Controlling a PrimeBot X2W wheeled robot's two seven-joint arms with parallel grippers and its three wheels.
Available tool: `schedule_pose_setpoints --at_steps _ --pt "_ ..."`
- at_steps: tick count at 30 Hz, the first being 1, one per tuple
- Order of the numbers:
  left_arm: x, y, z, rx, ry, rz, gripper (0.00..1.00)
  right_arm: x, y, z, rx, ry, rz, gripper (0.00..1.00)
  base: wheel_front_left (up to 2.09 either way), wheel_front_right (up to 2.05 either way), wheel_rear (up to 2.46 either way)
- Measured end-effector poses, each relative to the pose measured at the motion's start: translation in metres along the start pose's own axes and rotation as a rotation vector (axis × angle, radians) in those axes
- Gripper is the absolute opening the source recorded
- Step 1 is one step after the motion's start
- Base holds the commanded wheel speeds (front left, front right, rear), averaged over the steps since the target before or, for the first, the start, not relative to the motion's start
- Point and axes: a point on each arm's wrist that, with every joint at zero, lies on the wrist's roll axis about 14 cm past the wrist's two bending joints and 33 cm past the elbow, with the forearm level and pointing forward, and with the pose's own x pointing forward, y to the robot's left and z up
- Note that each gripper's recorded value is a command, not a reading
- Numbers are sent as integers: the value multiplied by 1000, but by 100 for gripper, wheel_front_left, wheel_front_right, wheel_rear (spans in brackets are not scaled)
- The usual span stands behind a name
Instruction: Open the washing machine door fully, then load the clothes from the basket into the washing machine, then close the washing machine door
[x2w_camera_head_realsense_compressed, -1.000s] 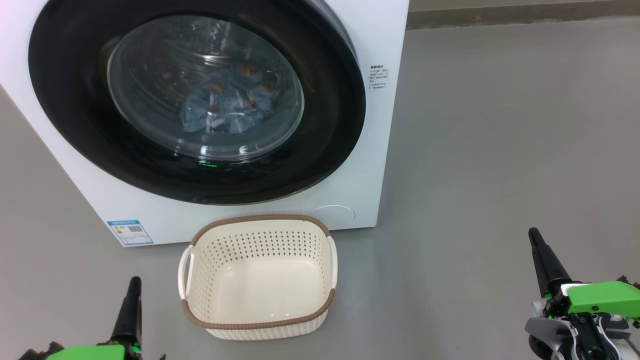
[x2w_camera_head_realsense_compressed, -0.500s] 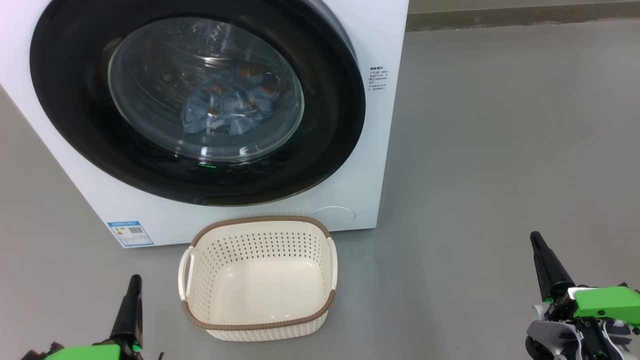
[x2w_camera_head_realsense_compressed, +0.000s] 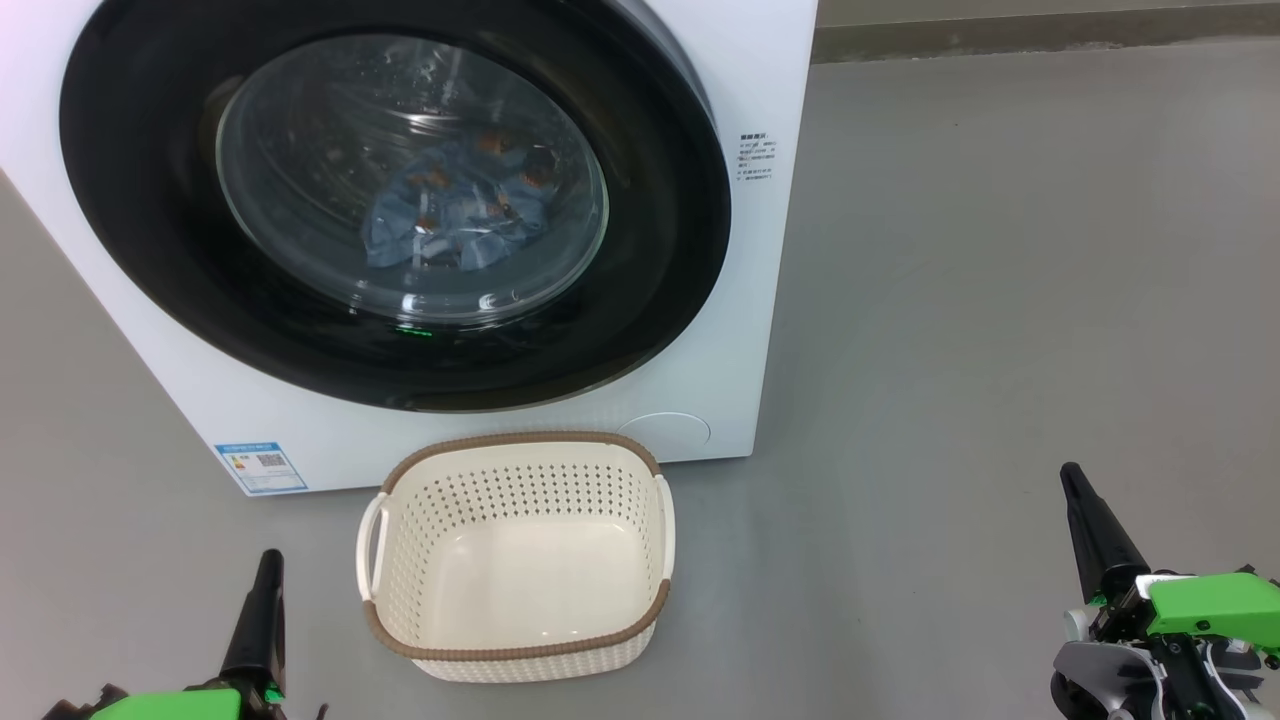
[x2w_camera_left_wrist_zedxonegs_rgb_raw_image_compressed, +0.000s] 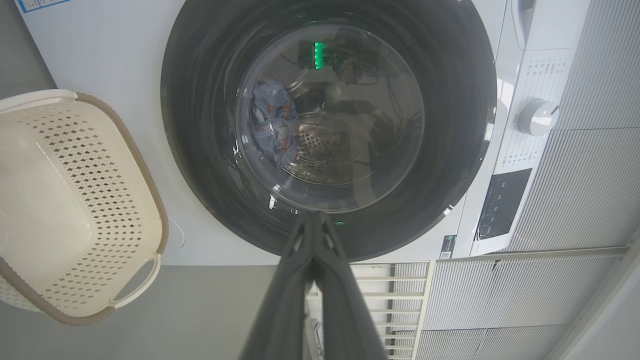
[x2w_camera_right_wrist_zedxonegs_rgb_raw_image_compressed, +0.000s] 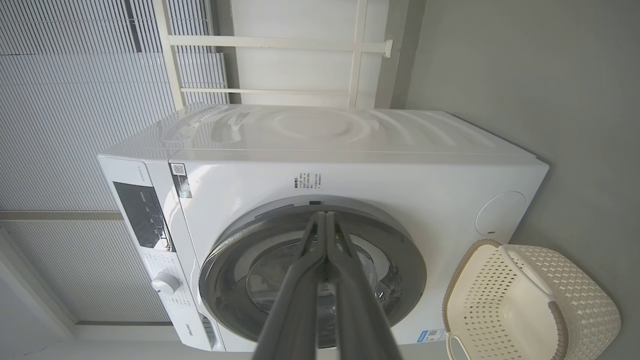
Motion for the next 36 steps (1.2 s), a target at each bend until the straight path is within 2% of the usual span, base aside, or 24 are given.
schedule_pose_setpoints --at_steps 36 --pt "0 0 0 0 0 0 0 0 0 0 0 0 0 0 0 0 0"
